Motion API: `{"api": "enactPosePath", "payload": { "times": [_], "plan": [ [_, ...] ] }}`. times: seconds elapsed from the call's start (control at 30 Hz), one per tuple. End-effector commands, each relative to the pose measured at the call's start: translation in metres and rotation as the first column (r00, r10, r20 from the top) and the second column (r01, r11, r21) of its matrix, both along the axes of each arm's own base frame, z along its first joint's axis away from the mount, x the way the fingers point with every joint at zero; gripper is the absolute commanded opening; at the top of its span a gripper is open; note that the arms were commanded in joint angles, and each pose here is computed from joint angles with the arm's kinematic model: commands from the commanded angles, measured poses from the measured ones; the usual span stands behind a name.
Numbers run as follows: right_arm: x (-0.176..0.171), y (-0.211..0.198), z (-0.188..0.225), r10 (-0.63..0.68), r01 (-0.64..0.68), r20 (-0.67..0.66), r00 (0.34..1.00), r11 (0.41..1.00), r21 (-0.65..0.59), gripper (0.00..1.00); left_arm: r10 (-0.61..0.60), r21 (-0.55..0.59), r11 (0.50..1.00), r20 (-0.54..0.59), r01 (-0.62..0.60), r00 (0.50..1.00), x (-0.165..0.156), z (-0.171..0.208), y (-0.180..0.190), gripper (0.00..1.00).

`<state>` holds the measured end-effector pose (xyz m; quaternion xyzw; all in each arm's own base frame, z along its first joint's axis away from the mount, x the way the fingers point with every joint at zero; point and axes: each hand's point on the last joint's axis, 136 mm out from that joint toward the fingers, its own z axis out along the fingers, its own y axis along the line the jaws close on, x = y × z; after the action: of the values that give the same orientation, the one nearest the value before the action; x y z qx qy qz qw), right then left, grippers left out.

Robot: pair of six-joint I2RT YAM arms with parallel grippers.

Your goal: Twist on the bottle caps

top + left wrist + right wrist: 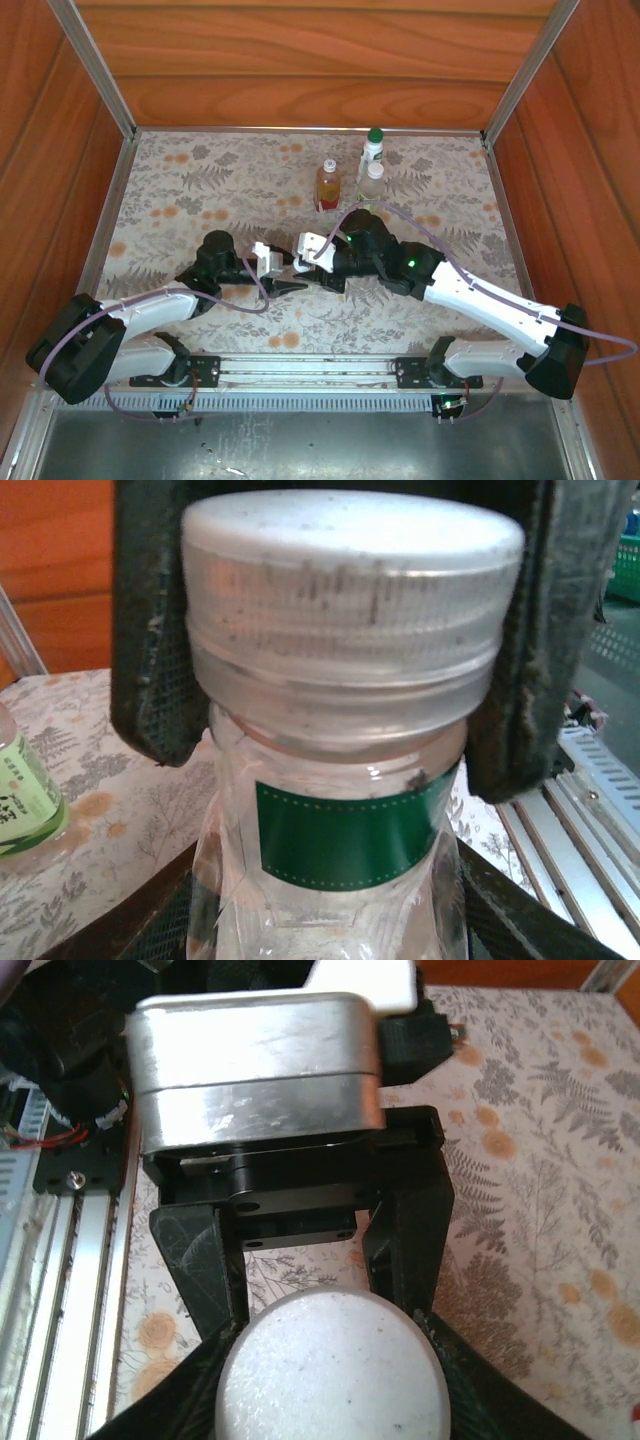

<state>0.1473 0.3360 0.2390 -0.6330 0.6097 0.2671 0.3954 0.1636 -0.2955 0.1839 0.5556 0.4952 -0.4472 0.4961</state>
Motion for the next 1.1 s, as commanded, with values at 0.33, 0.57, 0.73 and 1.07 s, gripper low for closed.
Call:
{"api": "enactPosePath", "payload": {
  "times": [0.33,0.57,0.73,1.07],
  "plan": [
    [0.058,-0.002,0.005,-0.321,0.320,-0.028,0.947,0.930,0.181,0.24,0.316,0.073,0.947,-0.058,-0.312,0.947,0.039,-0.025,0.021,0.93],
    [0.087,-0.013,-0.025,-0.419,0.421,-0.054,0.907,0.890,0.174,0.25,0.519,0.083,0.855,-0.104,-0.513,0.849,0.050,-0.036,0.053,1.00],
    [0.104,-0.016,-0.050,-0.447,0.454,-0.082,0.891,0.878,0.150,0.25,0.575,0.094,0.818,-0.127,-0.567,0.809,0.049,-0.041,0.066,1.00],
    [0.112,-0.012,-0.092,-0.456,0.464,-0.102,0.884,0.882,0.078,0.34,0.646,0.119,0.763,-0.122,-0.635,0.753,0.062,-0.044,0.075,1.00]
  ]
}}
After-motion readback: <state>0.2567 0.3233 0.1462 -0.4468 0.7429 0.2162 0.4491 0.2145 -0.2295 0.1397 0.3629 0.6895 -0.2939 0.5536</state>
